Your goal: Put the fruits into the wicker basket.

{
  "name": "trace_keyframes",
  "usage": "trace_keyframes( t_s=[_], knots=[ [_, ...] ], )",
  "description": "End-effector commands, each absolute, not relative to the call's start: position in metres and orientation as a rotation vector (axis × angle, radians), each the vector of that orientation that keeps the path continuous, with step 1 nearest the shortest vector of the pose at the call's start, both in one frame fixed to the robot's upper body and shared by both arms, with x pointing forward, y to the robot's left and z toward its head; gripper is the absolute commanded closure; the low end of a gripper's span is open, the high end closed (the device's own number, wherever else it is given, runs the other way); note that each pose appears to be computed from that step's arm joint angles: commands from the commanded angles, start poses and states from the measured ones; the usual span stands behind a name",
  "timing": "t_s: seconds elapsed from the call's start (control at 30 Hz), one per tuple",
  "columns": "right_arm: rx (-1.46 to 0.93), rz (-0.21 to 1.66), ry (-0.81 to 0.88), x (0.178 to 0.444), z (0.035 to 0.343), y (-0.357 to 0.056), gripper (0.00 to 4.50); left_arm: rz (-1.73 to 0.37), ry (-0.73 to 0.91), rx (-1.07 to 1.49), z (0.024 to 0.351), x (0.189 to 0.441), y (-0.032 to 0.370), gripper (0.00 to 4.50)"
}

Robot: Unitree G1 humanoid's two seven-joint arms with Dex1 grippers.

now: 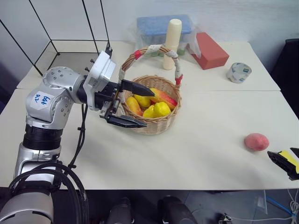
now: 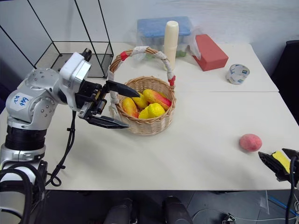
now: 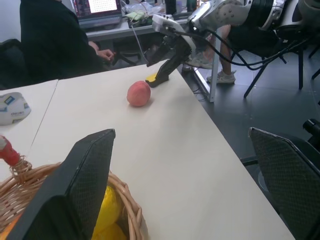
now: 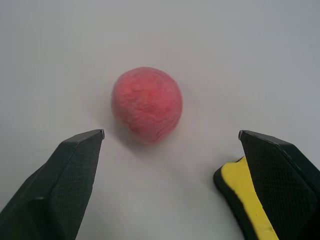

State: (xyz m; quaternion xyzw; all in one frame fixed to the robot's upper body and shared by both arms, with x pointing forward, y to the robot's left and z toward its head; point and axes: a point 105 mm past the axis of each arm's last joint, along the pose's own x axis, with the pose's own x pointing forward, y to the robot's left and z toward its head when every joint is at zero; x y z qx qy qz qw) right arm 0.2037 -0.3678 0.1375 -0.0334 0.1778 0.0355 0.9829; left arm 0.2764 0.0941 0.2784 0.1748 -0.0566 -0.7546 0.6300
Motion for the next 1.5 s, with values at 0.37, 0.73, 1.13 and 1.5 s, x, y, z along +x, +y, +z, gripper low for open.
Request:
trace_keyframes(
  t_s=[0.37, 0.73, 1.13, 1.5],
  knots=[
    [0.005, 0.192, 0.405, 0.261, 0.11, -0.366, 0.05, -1.674, -0.203, 0.448, 0.299, 0.269, 0.099, 0.0],
    [0.02, 0.519, 0.215, 0.256, 0.165, -0.307, 1.97, -1.622, -0.193, 0.451, 0.301, 0.272, 0.106, 0.0],
    [-0.048, 0.929, -0.024, 0.323, 0.255, -0.105, 1.97, -1.504, -0.139, 0.455, 0.297, 0.284, 0.128, 0.0],
    [0.006, 1.034, -0.077, 0.325, 0.276, -0.034, 0.03, -1.5, -0.166, 0.48, 0.302, 0.284, 0.126, 0.0]
  ],
)
